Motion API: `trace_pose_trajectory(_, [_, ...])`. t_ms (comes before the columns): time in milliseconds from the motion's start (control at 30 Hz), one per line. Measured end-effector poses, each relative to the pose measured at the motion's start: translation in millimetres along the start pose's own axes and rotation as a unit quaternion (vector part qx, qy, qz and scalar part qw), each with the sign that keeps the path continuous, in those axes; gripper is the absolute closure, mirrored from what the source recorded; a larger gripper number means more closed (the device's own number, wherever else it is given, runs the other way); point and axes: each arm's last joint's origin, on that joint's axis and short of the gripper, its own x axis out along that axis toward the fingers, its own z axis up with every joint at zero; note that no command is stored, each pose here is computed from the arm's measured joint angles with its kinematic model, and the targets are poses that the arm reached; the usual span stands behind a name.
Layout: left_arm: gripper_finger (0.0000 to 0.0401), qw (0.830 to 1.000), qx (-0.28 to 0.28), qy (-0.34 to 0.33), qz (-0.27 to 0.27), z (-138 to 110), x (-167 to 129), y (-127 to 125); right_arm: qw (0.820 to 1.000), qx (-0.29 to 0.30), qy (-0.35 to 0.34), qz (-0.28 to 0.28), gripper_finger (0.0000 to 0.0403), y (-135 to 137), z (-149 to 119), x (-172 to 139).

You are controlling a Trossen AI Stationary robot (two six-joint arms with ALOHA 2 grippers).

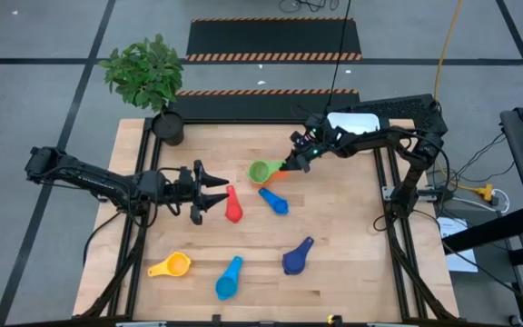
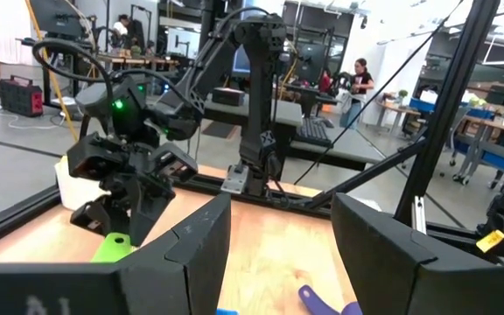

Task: Nest measuring cups in basket
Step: Stack the green measuring cup into the orange measuring cup

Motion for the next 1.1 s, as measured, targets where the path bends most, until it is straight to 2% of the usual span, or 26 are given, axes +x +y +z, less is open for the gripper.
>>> trace_pose_trajectory(433, [0.0199,1.0,0.002,0.01,0.002,-2.0,0.0,0.4,0.999,0.031,0.023,-0.02,0.0189,-8.1,-7.2,-6.6])
trace_pose_trajectory(833, [0.0199,1.0,0.003,0.013,0.002,-2.6,0.0,0.4,0.998,0.034,0.045,-0.024,0.0187,-2.7,-11.1,-10.7])
trace_pose_trajectory(1100, [0.0199,1.0,0.003,0.013,0.002,-2.6,0.0,0.5,0.996,0.021,0.065,-0.056,0.0187,8.6,-14.2,-19.6])
